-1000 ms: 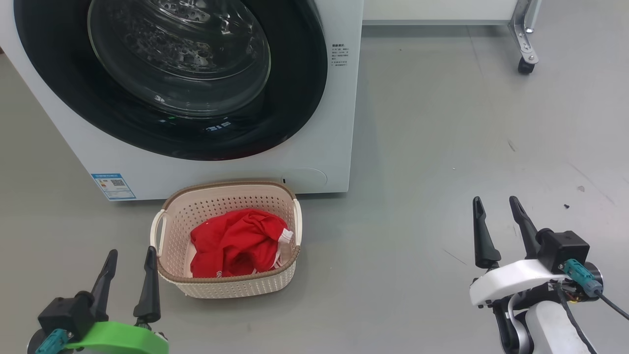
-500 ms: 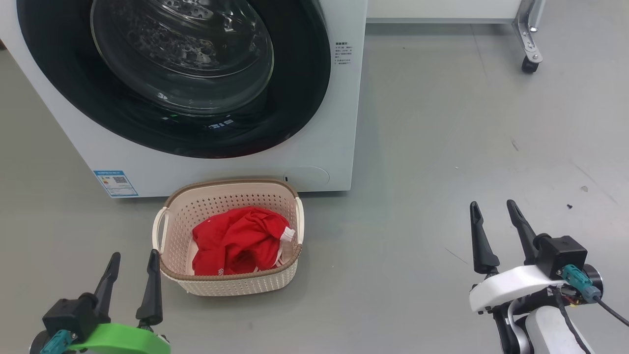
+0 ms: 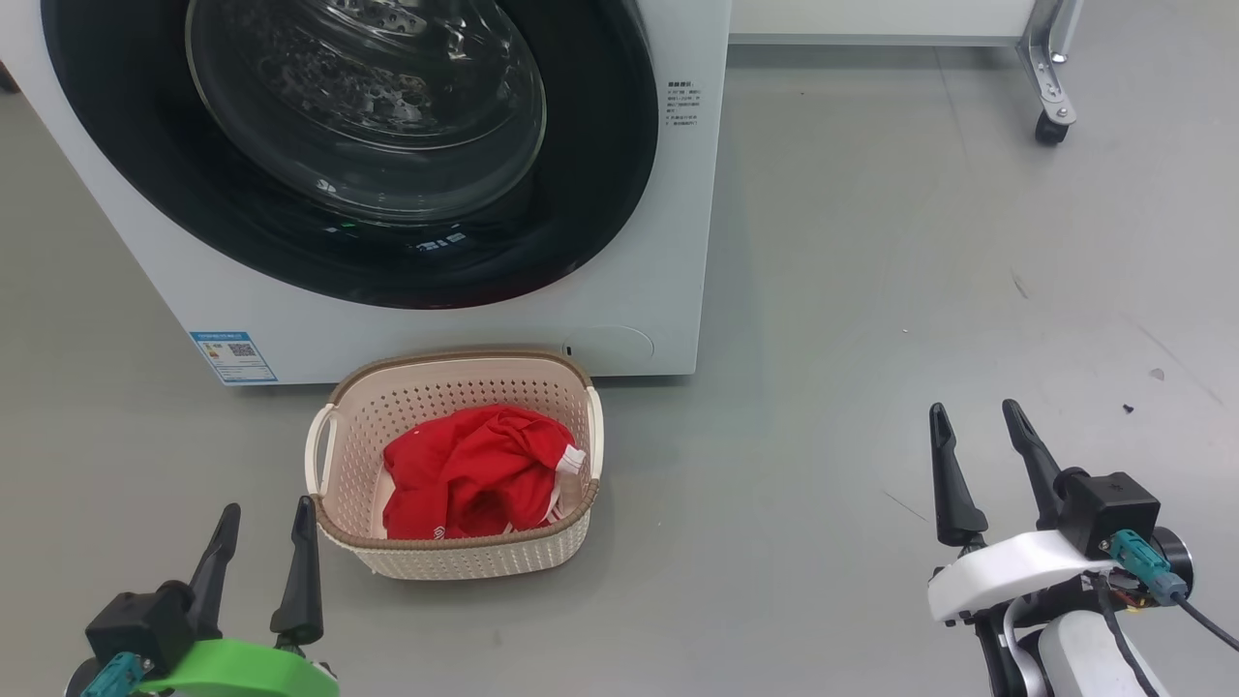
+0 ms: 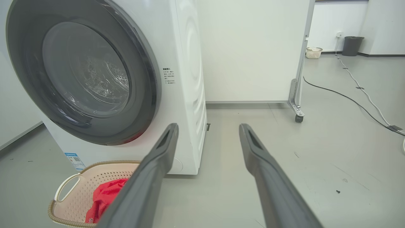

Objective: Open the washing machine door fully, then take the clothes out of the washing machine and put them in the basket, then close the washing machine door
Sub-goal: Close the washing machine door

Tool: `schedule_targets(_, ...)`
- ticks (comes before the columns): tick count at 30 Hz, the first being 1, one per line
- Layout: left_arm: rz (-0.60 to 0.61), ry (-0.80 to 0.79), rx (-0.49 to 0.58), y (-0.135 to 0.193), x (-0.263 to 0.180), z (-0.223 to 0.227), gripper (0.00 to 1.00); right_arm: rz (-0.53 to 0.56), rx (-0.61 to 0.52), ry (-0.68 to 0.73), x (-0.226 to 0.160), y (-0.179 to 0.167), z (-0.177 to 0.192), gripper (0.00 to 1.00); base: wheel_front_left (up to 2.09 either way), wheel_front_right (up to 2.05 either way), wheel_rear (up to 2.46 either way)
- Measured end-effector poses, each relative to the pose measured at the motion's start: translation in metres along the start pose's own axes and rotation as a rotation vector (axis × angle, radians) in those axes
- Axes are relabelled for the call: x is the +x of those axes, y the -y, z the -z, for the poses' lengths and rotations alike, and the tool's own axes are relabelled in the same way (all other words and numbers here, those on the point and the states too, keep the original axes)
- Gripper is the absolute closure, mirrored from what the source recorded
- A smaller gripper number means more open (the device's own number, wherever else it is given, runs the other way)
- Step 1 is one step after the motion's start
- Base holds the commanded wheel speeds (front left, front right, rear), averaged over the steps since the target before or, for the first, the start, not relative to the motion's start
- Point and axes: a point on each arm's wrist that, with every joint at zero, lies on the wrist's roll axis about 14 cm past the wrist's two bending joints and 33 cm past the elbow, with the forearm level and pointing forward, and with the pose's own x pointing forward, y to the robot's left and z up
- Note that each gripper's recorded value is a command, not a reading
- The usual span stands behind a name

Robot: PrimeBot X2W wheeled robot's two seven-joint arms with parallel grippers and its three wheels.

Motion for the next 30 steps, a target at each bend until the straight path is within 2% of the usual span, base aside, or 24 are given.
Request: schedule_targets(30,0.000,0.010,-0.005,-0.0045,-0.0046,-0.0055,0.00,-0.004,0.021,0.004,-0.0002,-0.0059,0.0002,0.00,0.00,0.00,0.00)
